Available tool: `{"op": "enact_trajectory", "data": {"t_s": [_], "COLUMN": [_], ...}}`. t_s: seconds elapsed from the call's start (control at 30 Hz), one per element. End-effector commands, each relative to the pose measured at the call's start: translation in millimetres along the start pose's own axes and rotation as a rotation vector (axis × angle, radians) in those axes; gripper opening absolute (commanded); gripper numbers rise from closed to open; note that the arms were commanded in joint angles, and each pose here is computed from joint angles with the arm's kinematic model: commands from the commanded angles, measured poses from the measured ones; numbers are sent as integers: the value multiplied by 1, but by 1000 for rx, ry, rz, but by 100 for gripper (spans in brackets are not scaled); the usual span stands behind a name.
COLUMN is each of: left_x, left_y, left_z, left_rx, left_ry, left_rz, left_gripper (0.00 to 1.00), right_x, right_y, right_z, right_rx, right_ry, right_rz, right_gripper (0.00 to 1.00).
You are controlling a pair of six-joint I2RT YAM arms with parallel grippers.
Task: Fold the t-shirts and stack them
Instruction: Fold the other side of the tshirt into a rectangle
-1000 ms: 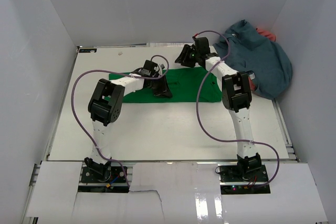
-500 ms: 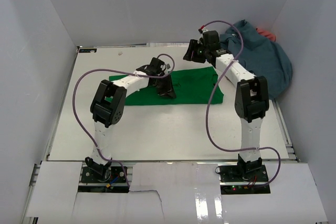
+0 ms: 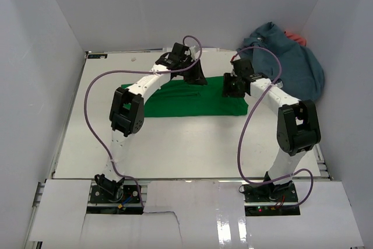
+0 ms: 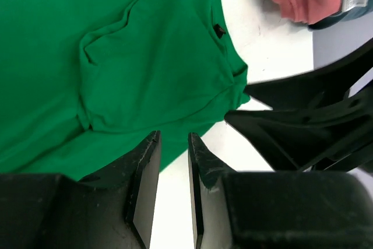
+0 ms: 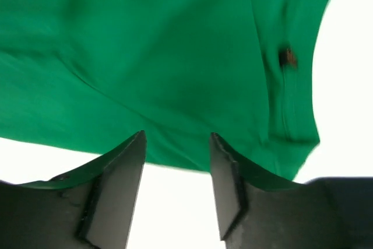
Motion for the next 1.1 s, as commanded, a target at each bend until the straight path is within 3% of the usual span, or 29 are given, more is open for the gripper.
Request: {"op": "enact_trajectory", "data": {"t_s": [0.0, 0.13, 0.17, 0.47, 1.07], "left_x": [8, 15, 15, 22, 6], "left_y": [-14, -32, -35, -56, -59], "left_z": [-3, 5, 6, 19, 21], "left_rx": [43, 59, 64, 75, 29], "left_ry": [-28, -53, -60, -92, -153], "left_rz": [57, 88, 90, 104, 32], "left_gripper": [36, 36, 36, 36, 36], "right_x": [12, 25, 26, 39, 53], "right_y": [11, 8, 7, -5, -12], "right_z": [-12, -17, -18, -28, -56], "right_rx": [52, 69, 71, 136, 315], "right_ry": [20, 18, 19, 10, -40], "right_rz": [14, 47, 53, 83, 85], "right_gripper": [53, 10, 8, 8, 8]}}
Point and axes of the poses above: each gripper's point midway between its finger pads, its own y axis back along the fingers, its own z axis along the line the jaws close on, x = y × z, the point moved 7 cm from there along y, back along the fingers, and after that the axes turned 5 degrees about -y, right-handed, at the moved point
